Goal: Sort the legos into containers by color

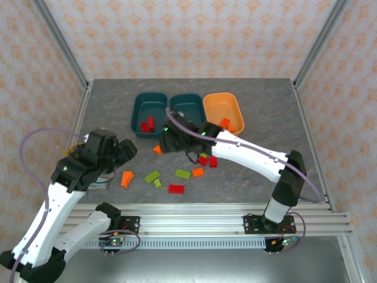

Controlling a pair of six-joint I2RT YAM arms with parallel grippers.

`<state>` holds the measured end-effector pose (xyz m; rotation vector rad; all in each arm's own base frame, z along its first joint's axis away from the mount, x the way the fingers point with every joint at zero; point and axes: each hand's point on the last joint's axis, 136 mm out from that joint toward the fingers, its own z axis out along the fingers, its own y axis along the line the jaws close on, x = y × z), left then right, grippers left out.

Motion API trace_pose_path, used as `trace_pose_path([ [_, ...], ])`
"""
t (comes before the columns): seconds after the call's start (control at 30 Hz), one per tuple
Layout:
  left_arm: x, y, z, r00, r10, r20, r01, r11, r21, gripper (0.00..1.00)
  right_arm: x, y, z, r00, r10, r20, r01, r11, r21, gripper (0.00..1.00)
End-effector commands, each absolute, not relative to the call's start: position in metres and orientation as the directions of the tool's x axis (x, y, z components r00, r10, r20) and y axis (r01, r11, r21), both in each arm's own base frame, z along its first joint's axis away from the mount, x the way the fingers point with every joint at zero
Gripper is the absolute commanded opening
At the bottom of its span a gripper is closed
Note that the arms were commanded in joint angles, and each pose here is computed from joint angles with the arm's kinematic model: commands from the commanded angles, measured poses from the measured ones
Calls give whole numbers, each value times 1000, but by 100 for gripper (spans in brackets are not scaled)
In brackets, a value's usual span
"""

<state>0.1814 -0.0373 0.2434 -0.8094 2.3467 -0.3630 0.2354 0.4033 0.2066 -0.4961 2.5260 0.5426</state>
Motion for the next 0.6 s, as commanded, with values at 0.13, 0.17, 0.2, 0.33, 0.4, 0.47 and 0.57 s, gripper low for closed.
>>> trace_pose_path([
  [0.13,110,26,237,-479,-698,-532,-624,698,-353,76,198,492,145,-914,-184,-361,-330,854,402,73],
  [0.17,105,29,239,-472,-700,-536,-622,695,-360,76,195,501,138,-920,-174,-350,-315,861,400,74],
  [0.2,101,31,238,-470,-701,-536,-622,694,-363,76,193,508,134,-924,-166,-345,-304,865,398,75],
  [0.33,88,32,238,-479,-703,-526,-610,698,-376,75,186,539,106,-944,-127,-305,-248,883,399,76],
  [0.4,83,33,239,-484,-701,-525,-601,702,-382,75,185,551,96,-950,-104,-293,-222,886,407,76],
  [0.47,79,35,243,-479,-698,-532,-593,704,-391,75,185,560,86,-954,-82,-289,-199,892,406,76],
  [0.57,74,36,247,-481,-692,-538,-575,713,-402,75,183,572,73,-959,-64,-276,-178,895,410,76],
])
